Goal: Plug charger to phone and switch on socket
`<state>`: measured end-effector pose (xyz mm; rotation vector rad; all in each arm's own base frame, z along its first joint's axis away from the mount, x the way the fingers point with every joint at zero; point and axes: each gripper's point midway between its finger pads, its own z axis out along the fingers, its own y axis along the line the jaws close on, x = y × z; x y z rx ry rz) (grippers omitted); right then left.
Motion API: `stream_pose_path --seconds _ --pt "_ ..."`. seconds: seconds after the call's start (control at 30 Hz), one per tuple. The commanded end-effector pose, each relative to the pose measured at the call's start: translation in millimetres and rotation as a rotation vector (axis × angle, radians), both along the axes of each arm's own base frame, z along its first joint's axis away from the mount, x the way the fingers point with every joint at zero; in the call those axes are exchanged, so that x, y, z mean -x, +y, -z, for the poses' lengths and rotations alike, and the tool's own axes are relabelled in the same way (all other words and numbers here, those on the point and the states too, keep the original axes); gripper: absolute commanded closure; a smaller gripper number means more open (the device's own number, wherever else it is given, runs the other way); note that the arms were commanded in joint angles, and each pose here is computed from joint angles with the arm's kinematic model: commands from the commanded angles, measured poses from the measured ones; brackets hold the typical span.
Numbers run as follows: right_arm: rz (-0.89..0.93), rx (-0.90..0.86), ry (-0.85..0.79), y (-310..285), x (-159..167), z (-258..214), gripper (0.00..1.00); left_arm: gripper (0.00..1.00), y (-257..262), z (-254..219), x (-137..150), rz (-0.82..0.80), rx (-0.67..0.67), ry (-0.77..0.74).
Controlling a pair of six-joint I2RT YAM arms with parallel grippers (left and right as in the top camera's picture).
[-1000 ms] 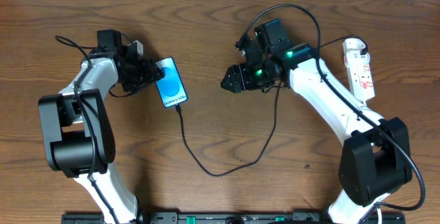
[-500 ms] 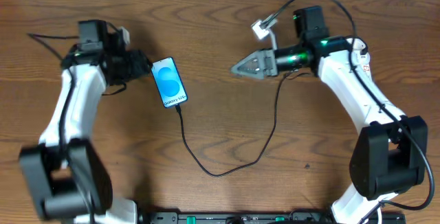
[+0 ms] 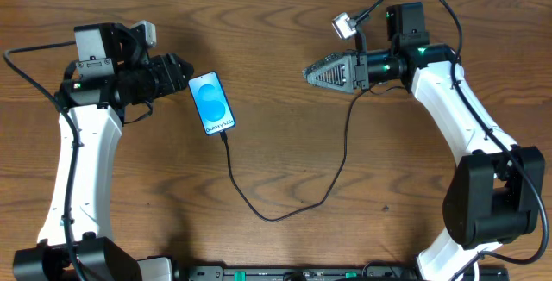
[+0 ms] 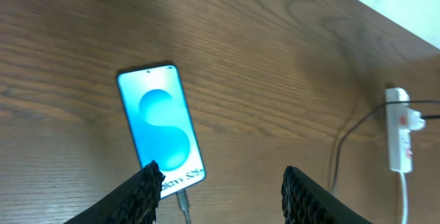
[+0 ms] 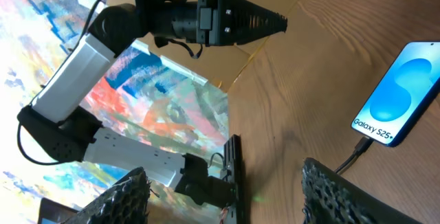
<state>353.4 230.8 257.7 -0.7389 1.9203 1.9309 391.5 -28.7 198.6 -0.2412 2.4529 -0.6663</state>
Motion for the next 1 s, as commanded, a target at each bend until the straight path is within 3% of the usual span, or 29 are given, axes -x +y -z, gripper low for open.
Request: stream_pose_path --seconds 0.0,0.2,0.37,0.43,0.47,0.97 --pt "0.0 -0.037 -0.053 -8.1 4.0 -23.5 0.32 0.43 -11.7 -11.4 5.6 0.047 0.065 -0.02" --pt "0.008 -0.04 -0.079 -11.3 3.0 -28.0 0.31 0.42 -15.6 -10.1 10.3 0.06 0.086 -0.001" --pt "0.009 -0.042 -0.093 -11.6 3.1 -29.7 0.29 0.3 -16.3 -3.5 19.5 0.055 0.092 0.052" --pt "0.009 -0.042 -0.093 -11.6 3.1 -29.7 0.28 0.1 -17.0 -0.4 24.3 0.054 0.096 0.078" --pt "0.009 -0.041 -0.093 -11.6 3.0 -29.6 0.28 0.08 -17.3 0.8 26.2 0.054 0.098 0.088" --pt "0.183 0.221 -0.076 -16.5 -22.0 12.1 0.21 0.07 -17.4 1.2 26.9 0.054 0.099 0.092"
